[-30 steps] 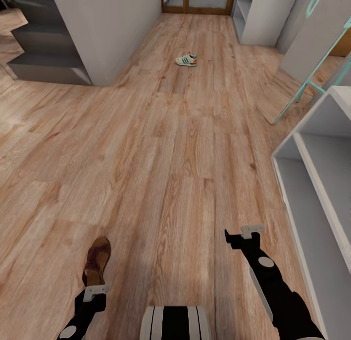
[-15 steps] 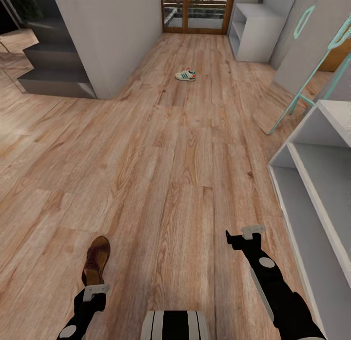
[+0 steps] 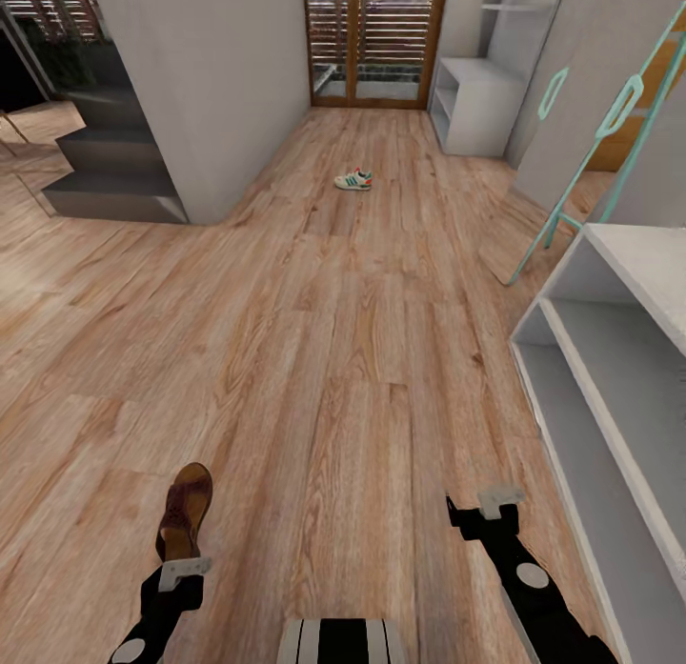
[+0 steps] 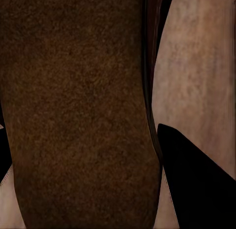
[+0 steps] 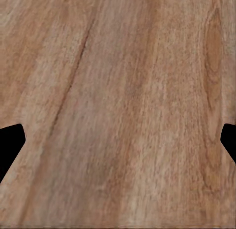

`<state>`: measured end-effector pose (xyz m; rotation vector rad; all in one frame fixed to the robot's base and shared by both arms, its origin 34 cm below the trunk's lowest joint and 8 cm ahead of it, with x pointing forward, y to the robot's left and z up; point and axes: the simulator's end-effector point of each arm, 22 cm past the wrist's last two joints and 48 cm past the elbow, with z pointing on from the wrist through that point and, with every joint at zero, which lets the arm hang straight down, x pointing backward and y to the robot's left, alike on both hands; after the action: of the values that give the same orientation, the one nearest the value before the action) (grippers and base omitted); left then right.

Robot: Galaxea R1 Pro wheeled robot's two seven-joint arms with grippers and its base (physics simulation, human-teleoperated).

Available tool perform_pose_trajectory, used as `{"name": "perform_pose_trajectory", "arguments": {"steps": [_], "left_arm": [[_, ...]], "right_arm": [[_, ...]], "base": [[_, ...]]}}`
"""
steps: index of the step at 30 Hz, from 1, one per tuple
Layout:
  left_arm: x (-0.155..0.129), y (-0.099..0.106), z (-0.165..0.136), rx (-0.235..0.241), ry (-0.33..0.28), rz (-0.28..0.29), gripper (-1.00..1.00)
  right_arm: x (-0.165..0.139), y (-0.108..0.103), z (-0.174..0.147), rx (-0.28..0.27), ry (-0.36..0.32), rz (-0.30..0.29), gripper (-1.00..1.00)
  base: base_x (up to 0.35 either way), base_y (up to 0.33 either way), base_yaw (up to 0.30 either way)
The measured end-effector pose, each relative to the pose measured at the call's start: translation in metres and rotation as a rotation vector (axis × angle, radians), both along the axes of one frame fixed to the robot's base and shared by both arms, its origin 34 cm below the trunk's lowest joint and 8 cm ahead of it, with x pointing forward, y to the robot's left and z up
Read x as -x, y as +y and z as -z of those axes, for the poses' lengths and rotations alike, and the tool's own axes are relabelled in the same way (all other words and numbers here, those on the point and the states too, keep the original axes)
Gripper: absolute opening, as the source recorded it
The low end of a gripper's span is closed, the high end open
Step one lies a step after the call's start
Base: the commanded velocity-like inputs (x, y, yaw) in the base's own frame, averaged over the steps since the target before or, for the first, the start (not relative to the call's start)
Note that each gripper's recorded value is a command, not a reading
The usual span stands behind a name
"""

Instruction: Pick up the two gym shoes and the two sandals from the corridor floor and place them onto the hallstand (shoe rack) in the corridor, making sure they are on the rack and not on the floor. Arrange them so the two gym shoes are next to each other and the two sandals are next to each other.

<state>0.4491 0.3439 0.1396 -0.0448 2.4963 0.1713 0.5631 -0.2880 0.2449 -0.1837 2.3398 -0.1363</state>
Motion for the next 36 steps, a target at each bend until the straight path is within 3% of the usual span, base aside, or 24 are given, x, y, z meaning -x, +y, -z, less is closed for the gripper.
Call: {"name": "perform_pose_trajectory", "arguments": {"steps": [11, 16, 21, 36], "left_arm": [[0.004, 0.0, -0.017, 0.0, -0.028, -0.002, -1.0], [0.006, 0.003, -0.03, -0.005, -0.08, -0.01, -1.0], [0.016, 0.014, -0.042, -0.017, -0.129, -0.042, -1.0], [-0.001, 0.016, -0.071, -0.014, -0.203, -0.055, -1.0]], "right_arm": [[0.087, 0.007, 0.038, -0.035, -0.035, -0.032, 1.0], [0.108, 0.006, 0.043, -0.042, -0.049, -0.036, 1.0], [0.137, 0.007, 0.055, -0.05, -0.011, -0.032, 1.0], [0.122, 0.008, 0.03, -0.055, -0.072, -0.025, 1.0]], "base": [[0.0, 0.0, -0.076], [0.0, 0.0, -0.076], [0.0, 0.0, -0.076], [0.0, 0.0, -0.019]]}}
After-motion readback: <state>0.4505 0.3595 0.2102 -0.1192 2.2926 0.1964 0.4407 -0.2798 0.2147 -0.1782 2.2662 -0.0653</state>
